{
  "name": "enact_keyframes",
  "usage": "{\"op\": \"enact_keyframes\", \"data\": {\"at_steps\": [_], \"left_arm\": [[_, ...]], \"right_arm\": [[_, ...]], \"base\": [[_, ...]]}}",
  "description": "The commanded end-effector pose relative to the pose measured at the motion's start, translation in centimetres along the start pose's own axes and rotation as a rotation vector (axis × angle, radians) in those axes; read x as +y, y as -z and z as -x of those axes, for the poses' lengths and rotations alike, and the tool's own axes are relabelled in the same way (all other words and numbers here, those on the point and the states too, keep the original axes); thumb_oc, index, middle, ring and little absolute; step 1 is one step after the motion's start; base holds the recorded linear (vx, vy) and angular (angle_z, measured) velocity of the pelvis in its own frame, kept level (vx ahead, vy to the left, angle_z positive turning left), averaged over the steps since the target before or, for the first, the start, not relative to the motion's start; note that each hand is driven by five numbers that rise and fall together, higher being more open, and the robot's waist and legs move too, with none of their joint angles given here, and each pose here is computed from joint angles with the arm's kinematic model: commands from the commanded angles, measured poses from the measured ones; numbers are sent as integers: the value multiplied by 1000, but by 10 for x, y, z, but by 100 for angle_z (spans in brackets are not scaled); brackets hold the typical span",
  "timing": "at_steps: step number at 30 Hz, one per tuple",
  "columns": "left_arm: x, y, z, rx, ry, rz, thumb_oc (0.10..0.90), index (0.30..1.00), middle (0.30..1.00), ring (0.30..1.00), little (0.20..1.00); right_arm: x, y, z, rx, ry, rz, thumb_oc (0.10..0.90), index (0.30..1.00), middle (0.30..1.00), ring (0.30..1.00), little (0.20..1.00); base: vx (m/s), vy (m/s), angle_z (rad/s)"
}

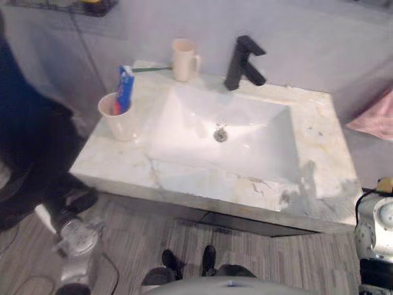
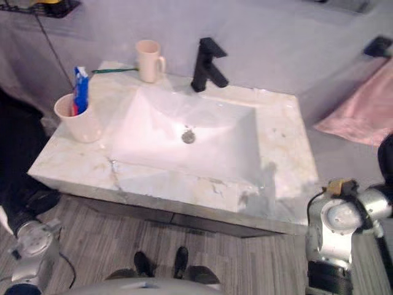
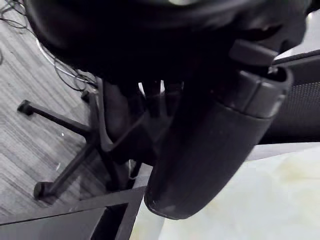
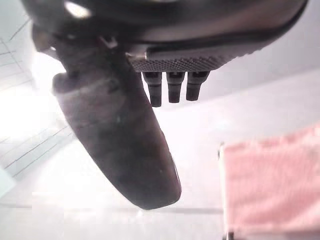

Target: Organize the bathroom.

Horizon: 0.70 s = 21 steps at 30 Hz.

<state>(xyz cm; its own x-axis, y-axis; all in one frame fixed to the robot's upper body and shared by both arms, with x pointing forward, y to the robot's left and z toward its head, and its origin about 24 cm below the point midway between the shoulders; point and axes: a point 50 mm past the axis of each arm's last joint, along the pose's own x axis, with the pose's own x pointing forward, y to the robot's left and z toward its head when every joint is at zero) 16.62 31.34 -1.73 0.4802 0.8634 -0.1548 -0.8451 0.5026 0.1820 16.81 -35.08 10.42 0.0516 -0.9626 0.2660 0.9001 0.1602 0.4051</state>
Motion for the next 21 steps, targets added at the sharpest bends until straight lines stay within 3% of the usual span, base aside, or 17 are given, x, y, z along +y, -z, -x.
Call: {"op": "enact_keyframes", "data": {"at_steps": [1,9,13,16,17,21], "left_arm": [[-24,-31,-9,-163,49,63,800,900,900,900,900],[-1,7,-17,-60,-93,-11,800,900,900,900,900],[-3,29,-17,51,-91,-59,800,900,900,900,900],[-13,56,-5,198,-2,-100,800,900,900,900,900],[-19,72,6,273,91,-150,800,900,900,900,900],[-23,93,21,354,201,-226,800,900,900,900,900]], "right_arm": [[1,-30,-23,-203,54,-34,800,900,900,900,900],[-18,9,-26,-100,89,213,800,900,900,900,900],[-54,56,-14,115,85,420,800,900,900,900,900],[-88,103,29,404,54,609,800,900,900,900,900],[-108,125,59,584,31,701,800,900,900,900,900],[-143,149,94,860,-45,833,800,900,900,900,900]], "base": [[-213,-77,-40],[-171,32,-59],[-33,196,1],[-26,203,32],[-32,126,21],[-33,116,2]]}}
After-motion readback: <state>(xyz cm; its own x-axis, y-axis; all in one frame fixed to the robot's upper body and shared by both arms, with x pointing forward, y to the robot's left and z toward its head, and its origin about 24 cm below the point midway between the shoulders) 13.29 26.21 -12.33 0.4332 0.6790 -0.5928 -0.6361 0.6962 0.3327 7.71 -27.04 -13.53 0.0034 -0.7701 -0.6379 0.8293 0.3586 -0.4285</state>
